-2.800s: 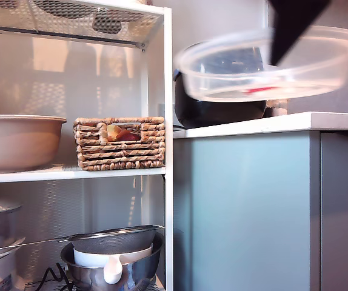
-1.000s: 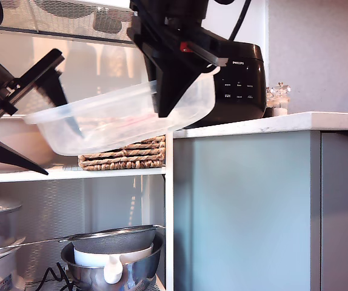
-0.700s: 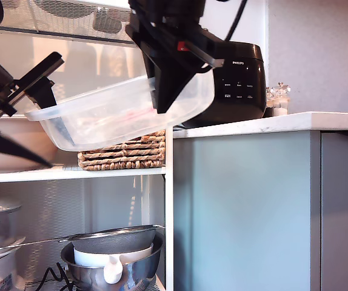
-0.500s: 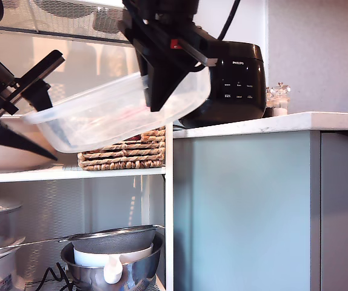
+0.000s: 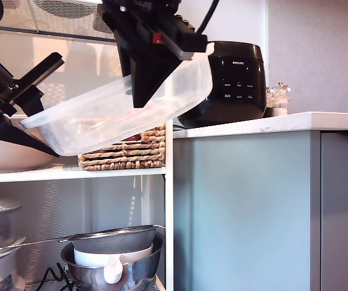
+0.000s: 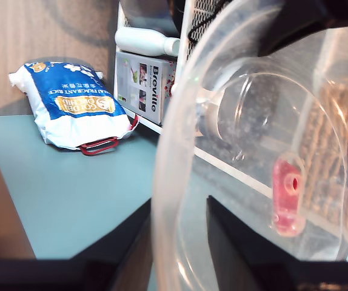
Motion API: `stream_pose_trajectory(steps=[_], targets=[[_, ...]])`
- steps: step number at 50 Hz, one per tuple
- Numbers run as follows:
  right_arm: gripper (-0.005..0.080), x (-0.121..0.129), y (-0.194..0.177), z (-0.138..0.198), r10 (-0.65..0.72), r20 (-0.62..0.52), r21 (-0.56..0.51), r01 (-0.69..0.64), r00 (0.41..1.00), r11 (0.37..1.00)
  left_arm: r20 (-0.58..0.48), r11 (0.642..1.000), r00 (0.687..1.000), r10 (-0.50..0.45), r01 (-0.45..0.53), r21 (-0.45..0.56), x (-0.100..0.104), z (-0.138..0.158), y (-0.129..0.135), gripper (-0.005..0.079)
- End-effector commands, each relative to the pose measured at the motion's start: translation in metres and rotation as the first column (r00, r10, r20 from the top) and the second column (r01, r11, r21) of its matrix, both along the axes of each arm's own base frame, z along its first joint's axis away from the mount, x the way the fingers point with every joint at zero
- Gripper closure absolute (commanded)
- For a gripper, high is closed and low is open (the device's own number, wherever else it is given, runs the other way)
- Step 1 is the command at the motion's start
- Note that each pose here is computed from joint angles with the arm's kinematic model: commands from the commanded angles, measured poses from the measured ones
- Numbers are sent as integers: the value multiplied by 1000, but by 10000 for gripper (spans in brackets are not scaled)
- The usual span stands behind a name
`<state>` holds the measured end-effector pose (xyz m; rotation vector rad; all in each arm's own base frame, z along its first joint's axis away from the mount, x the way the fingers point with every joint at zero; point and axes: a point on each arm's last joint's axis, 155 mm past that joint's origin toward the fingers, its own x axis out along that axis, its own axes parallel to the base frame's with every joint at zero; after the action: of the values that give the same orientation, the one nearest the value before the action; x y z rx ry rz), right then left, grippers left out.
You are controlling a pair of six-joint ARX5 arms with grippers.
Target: Pick up the plastic microwave lid from the counter next to you, then place it on the shelf
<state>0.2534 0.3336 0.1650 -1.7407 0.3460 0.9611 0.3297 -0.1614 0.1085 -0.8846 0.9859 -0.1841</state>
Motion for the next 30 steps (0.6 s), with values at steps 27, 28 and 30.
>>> stream_pose_trajectory(steps=[27,28,30], targets=[[470,-10,4,44,-130,-29,119,132,991,984,96,998,994,58,-58,-4,36,5,13,764],[472,-11,2,45,-140,-36,118,144,989,983,97,998,993,61,-61,-4,37,5,14,764],[484,-13,-1,48,-170,-51,129,176,984,976,97,998,993,70,-70,-4,38,5,18,764]])
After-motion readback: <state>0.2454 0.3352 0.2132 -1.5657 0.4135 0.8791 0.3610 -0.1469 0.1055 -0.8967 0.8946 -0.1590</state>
